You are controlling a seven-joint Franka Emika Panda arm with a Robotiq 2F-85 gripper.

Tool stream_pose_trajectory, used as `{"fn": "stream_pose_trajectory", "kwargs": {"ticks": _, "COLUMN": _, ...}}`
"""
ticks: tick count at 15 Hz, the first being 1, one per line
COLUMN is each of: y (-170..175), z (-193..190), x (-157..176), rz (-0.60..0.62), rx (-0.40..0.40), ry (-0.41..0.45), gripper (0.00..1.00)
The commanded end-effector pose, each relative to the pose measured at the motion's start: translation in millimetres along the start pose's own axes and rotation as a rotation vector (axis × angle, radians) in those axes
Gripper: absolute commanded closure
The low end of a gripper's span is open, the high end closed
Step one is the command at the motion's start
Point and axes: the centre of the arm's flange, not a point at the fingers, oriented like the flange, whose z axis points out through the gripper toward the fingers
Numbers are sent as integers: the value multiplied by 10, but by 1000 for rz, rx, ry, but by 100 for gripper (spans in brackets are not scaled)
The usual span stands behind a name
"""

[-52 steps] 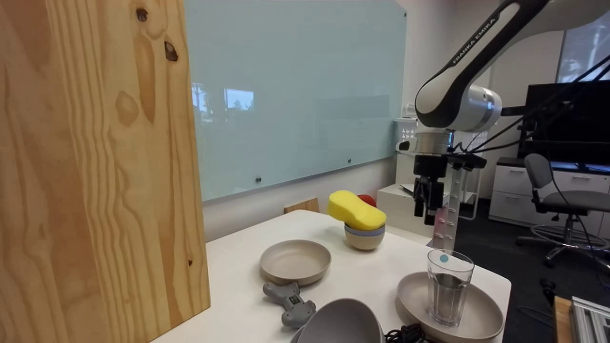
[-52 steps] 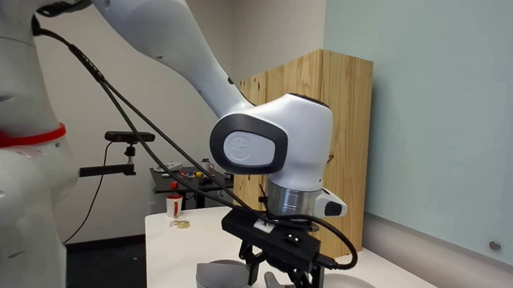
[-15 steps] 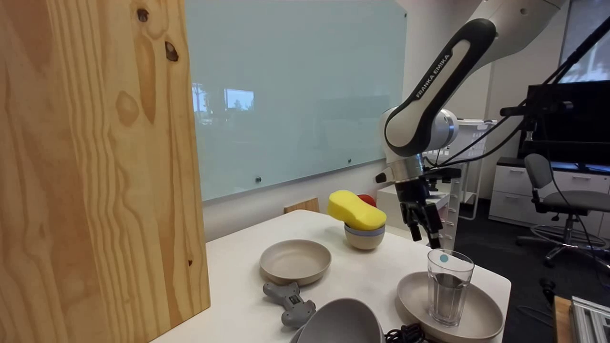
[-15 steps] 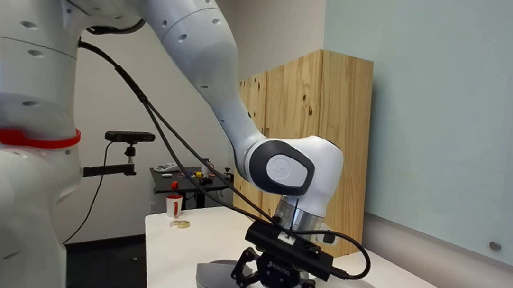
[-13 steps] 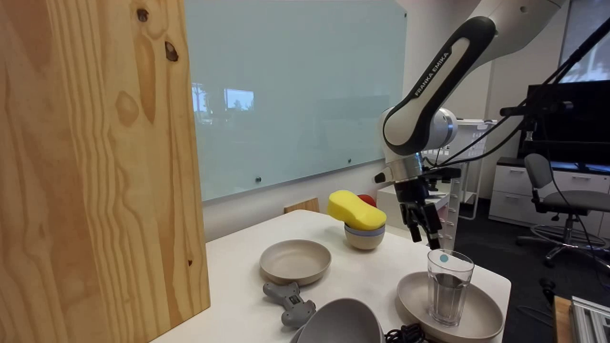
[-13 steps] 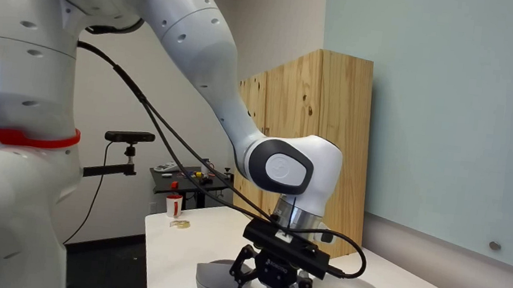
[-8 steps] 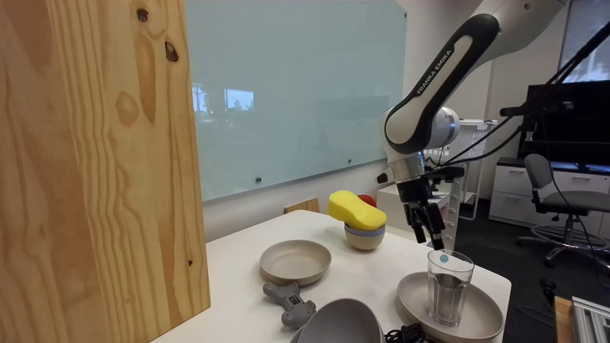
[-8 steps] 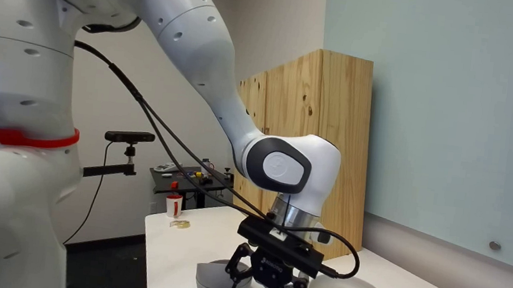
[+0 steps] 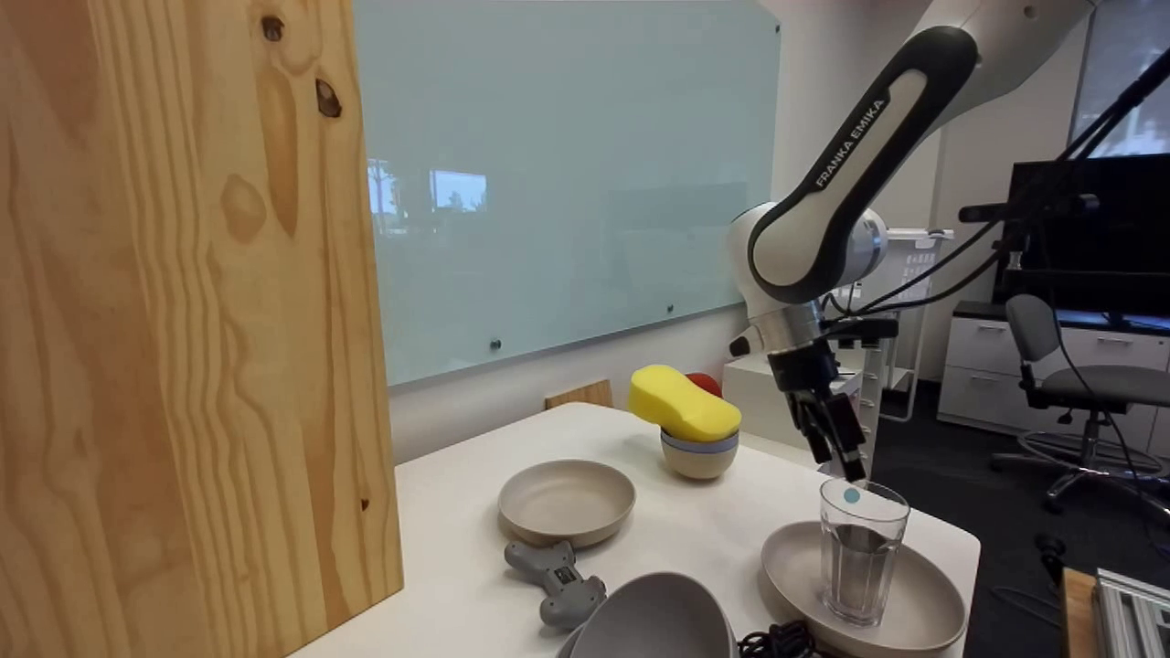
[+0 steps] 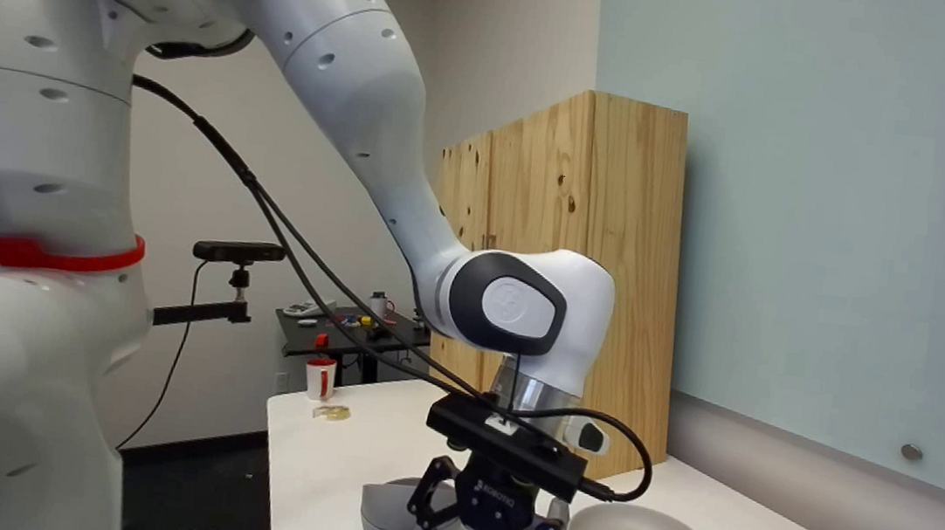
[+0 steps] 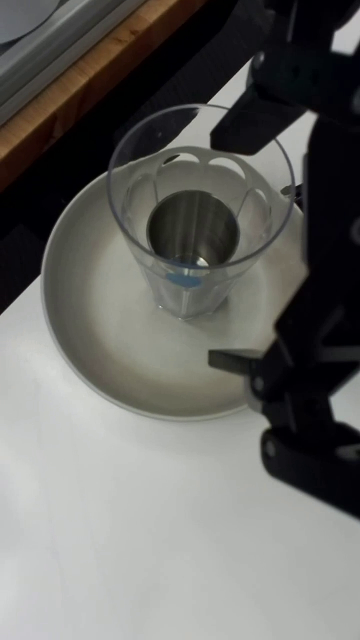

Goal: Remove the glass cup from the grey plate.

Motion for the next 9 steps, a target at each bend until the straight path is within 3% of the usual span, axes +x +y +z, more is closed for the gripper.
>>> {"fn": "stream_pose_trajectory", "kwargs": {"ticks": 1, "y": -148, "z": 139, "x": -16, "rz": 22, "rx": -44, "ry": -15, "gripper": 0}}
{"fn": "stream_pose_trajectory", "kwargs": {"ticks": 8, "y": -175, "z": 242, "x": -36, "rz": -2, "rx": -70, "ry": -10, "gripper": 0}}
{"fn": "stream_pose_trajectory", "kwargs": {"ticks": 9, "y": -179, "z": 247, "x": -42, "rz": -9, "rx": -72, "ry": -8, "gripper": 25}}
